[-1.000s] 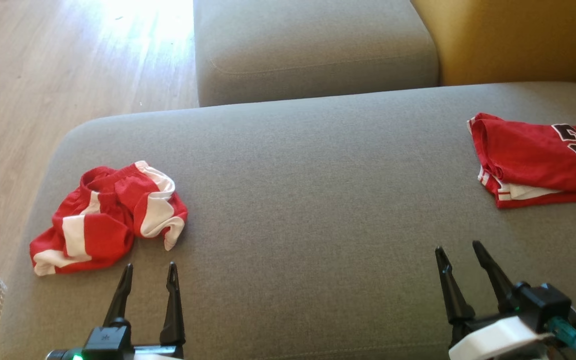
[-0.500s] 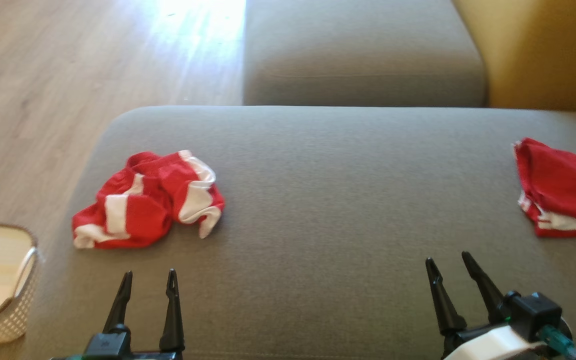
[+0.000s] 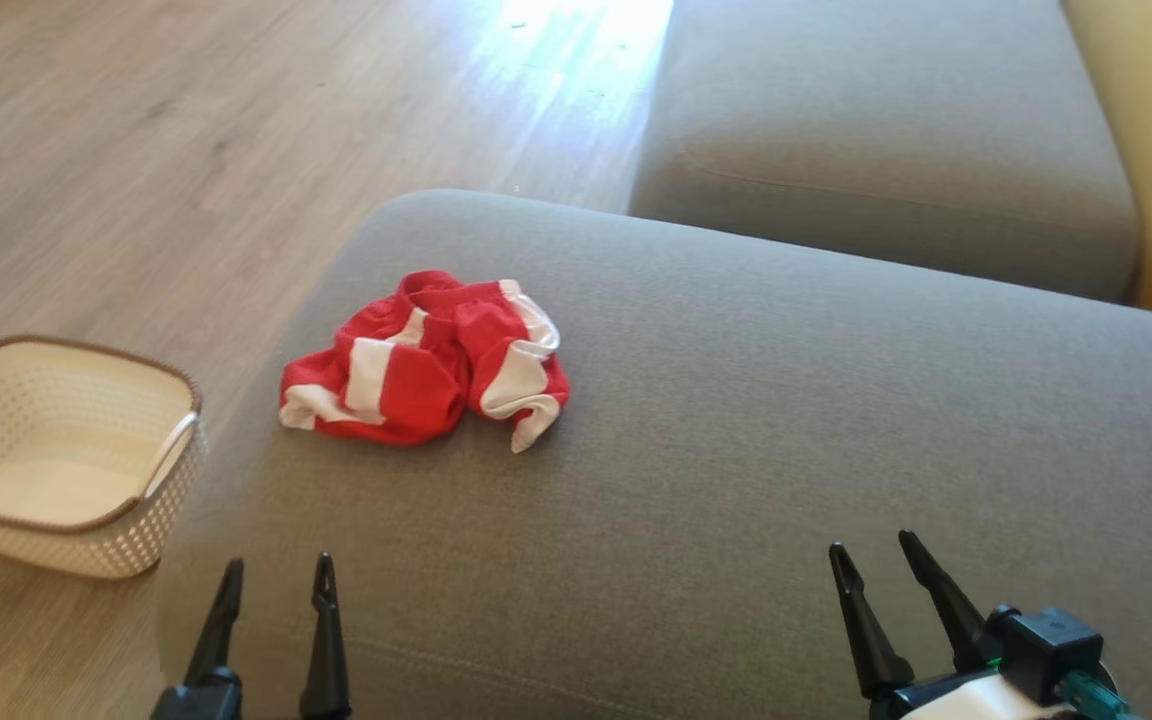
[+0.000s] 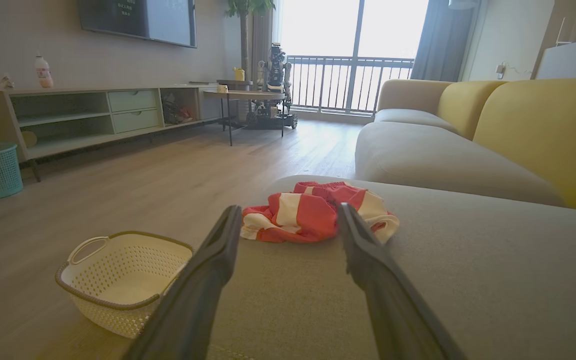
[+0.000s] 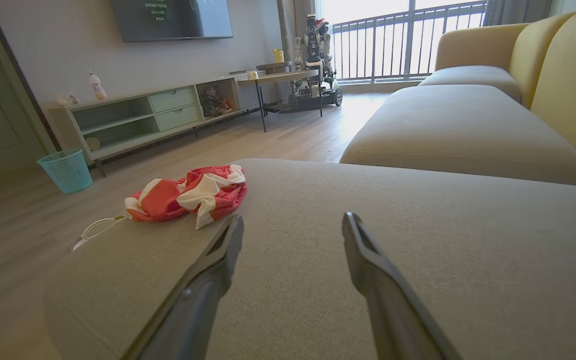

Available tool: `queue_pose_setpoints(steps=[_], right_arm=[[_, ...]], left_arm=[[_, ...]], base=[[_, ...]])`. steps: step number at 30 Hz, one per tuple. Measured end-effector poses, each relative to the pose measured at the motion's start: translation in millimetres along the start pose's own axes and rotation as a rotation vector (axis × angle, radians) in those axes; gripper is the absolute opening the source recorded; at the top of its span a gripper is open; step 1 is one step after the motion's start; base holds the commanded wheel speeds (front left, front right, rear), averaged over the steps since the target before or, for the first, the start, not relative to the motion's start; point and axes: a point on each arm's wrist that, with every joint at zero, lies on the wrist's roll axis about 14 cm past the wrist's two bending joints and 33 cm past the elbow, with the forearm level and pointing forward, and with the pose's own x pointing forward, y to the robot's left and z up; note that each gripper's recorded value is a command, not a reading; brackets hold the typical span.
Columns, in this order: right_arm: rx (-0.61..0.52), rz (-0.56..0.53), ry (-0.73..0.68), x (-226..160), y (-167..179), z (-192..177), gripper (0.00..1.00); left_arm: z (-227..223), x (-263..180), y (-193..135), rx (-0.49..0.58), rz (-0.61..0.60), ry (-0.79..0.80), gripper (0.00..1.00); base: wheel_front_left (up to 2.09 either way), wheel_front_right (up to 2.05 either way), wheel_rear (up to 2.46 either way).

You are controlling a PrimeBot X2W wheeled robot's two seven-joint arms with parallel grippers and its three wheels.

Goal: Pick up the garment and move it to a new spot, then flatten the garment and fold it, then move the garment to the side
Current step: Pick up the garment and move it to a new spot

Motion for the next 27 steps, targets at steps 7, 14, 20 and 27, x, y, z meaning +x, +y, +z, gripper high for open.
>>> queue_pose_setpoints(steps=[7,14,20,27], right_arm=[[0.007,0.036,0.025,6,10,-8,1.00],[0.010,0.023,0.058,6,4,-19,1.00],[-0.004,0.004,0.102,9,-7,-35,1.00],[-0.029,-0.019,0.082,49,-31,-38,1.00]], left_arm=[[0,-3,13,0.011,0.046,0.003,1.00],[11,17,8,0.030,-0.009,-0.028,1.00],[50,73,-3,0.045,-0.079,-0.159,1.00],[39,190,-34,0.069,-0.222,-0.019,1.00]], base=[[0.00,0.00,0.00],[0.00,0.00,0.00],[0.00,0.00,0.00],[0.00,0.00,0.00]])
